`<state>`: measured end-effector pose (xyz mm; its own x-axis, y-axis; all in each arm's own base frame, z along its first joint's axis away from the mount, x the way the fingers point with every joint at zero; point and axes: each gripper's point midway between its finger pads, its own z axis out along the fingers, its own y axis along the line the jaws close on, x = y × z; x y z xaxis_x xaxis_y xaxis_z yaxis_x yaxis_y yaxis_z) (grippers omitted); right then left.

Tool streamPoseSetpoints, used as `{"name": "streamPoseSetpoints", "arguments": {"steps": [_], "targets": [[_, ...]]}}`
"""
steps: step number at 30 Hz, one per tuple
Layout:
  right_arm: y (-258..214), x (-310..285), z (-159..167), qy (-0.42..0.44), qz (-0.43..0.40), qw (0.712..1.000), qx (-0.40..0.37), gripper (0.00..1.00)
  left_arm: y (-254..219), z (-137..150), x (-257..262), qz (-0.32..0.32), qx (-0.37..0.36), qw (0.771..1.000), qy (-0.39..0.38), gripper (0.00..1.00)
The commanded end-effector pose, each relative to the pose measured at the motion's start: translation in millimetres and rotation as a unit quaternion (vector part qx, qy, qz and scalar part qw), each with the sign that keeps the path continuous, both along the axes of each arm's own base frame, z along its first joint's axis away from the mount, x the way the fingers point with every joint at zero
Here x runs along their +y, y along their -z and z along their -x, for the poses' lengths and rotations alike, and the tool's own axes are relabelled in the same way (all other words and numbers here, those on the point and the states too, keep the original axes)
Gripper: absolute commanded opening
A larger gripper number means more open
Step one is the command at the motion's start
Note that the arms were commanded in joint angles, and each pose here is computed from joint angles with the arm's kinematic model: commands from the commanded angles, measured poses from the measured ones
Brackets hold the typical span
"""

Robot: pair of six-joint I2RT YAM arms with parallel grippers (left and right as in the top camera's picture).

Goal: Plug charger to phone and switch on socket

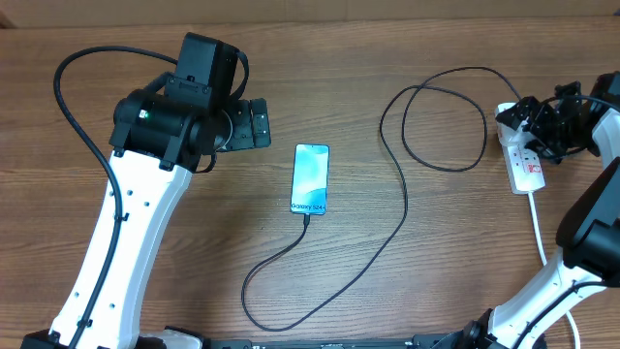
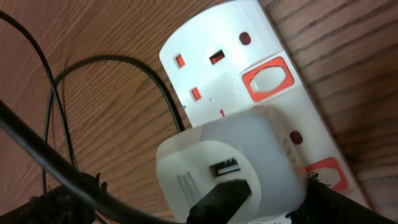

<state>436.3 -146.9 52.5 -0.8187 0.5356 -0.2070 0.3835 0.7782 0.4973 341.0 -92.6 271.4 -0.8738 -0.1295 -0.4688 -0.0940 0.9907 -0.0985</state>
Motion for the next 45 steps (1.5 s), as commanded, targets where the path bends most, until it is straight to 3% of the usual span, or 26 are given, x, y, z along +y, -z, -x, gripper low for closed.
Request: {"name": "streamPoseSetpoints", "arguments": {"steps": [1, 45], "targets": [[-8, -10, -13, -0.001, 0.0, 1.0, -0.025, 1.0, -8, -2, 4, -0.007, -0.013, 1.0, 0.004, 1.0], [16, -8, 0, -0.001, 0.036, 0.999, 0.02, 1.0, -8, -2, 4, -0.007, -0.013, 1.0, 0.004, 0.99]]}}
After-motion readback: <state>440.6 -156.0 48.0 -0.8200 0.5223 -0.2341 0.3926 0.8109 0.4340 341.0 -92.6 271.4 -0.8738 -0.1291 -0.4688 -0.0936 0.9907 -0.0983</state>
